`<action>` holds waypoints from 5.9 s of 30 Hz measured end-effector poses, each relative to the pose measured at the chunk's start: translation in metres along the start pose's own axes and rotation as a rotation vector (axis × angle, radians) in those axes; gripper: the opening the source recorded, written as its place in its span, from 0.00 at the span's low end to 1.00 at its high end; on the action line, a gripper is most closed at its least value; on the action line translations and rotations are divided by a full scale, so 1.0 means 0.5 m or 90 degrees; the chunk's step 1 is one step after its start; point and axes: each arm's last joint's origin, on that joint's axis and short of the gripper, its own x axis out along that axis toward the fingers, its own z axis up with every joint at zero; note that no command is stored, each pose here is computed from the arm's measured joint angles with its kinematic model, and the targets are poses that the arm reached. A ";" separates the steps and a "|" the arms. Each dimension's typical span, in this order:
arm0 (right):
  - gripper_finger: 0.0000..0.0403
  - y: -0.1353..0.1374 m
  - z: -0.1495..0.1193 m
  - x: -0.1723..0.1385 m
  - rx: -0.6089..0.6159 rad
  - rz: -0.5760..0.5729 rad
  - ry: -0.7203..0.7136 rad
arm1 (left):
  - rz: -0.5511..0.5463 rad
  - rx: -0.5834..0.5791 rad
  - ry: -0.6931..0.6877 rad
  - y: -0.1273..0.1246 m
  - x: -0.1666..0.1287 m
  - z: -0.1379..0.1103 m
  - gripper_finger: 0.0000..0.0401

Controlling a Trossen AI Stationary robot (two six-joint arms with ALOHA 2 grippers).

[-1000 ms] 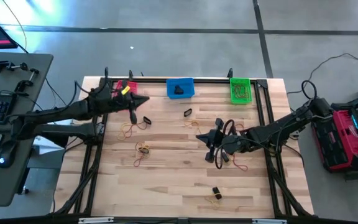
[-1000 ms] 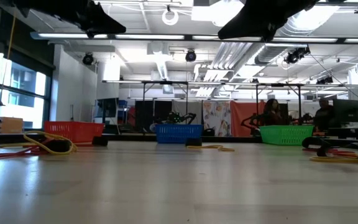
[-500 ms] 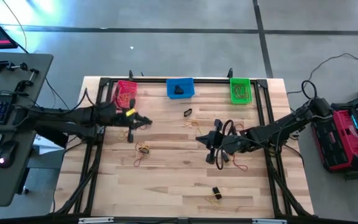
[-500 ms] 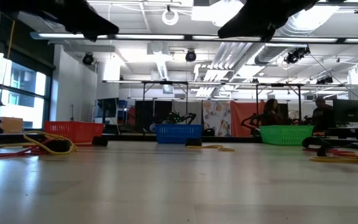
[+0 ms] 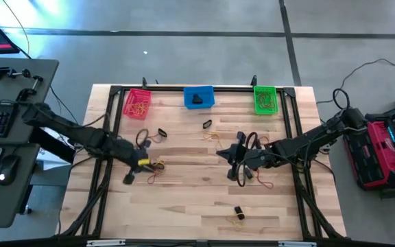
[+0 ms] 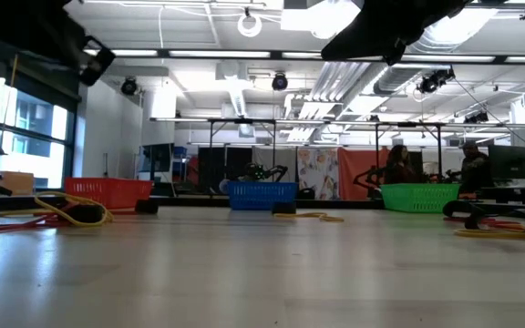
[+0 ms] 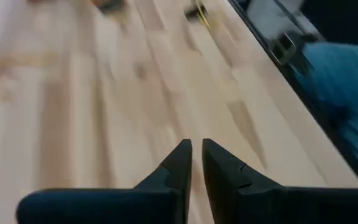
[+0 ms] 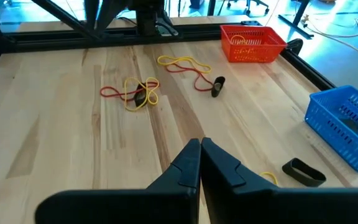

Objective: Sort rubber bands into baskets
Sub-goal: Put the yellow rubber band into the left red bin, then put the black rubber band into the blue bin

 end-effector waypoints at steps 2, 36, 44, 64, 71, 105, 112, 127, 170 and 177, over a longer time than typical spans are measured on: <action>0.00 0.000 0.000 0.000 0.000 0.000 0.000 | -0.010 -0.015 0.026 -0.013 0.013 -0.006 0.12; 0.00 0.000 0.000 0.000 0.000 0.000 -0.001 | 0.291 -0.507 0.275 0.037 0.112 -0.095 0.37; 0.00 0.000 0.000 0.000 0.001 0.000 -0.001 | 0.269 -0.486 0.283 0.050 0.128 -0.095 0.31; 0.00 0.000 -0.001 0.000 -0.002 -0.001 0.003 | 0.228 -0.357 0.343 0.044 0.104 -0.016 0.01; 0.00 0.000 -0.001 0.000 -0.002 -0.002 0.003 | 0.247 -0.313 0.332 0.053 0.072 0.058 0.00; 0.00 -0.001 -0.003 0.000 -0.006 -0.003 0.010 | 0.755 -0.350 0.393 0.364 -0.213 0.108 0.00; 0.00 -0.001 -0.004 0.000 -0.007 -0.003 0.010 | 0.743 -0.409 0.393 0.407 -0.237 0.053 0.00; 0.00 -0.001 -0.004 0.000 -0.007 -0.003 0.010 | 0.726 -0.424 0.402 0.427 -0.249 0.018 0.05; 0.00 -0.001 -0.003 0.000 -0.005 -0.003 0.010 | 0.627 -0.180 0.019 0.274 -0.206 0.180 0.00; 0.00 -0.001 -0.004 0.000 -0.005 -0.003 0.010 | 0.597 -0.140 -0.012 0.247 -0.195 0.197 0.00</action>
